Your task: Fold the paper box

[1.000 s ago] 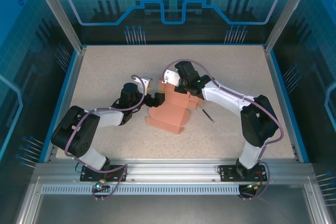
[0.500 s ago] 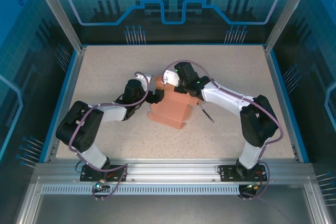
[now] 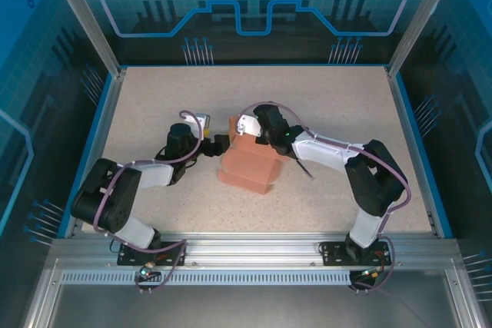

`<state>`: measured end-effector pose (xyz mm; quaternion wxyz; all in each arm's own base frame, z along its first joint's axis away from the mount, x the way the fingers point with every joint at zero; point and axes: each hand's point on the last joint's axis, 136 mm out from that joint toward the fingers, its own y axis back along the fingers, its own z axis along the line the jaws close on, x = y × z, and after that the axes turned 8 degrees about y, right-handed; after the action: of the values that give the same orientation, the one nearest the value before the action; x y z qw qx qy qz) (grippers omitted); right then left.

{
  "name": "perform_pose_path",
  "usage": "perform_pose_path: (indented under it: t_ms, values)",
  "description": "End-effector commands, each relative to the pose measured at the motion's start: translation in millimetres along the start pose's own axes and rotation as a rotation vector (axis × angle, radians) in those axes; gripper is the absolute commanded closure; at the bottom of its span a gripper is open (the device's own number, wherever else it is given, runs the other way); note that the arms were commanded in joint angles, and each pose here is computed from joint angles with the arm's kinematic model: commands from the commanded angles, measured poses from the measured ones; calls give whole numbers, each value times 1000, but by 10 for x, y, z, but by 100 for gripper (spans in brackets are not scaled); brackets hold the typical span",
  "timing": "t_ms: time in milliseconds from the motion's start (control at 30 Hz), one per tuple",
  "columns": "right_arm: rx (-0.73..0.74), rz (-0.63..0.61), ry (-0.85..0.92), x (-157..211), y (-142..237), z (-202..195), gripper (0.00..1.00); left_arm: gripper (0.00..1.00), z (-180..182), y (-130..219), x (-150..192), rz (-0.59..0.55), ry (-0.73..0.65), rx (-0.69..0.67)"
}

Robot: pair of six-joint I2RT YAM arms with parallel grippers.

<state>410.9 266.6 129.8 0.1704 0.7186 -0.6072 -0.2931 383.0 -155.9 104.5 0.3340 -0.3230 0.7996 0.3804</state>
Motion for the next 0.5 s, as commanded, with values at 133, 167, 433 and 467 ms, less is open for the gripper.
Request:
perform_pose_path:
  t_ms: [133, 167, 433, 467]
  values:
    - [154, -28, 84, -125, 44, -133, 100, 20, 199, 86, -181, -38, 97, -83]
    - [162, -29, 87, -125, 47, -139, 100, 21, 250, 75, -177, -29, 107, -106]
    - [201, -57, 96, -183, 97, -207, 100, 27, 553, -132, -5, 124, 180, -222]
    - [200, -58, 97, -189, 97, -204, 100, 27, 544, -175, 22, 151, 180, -212]
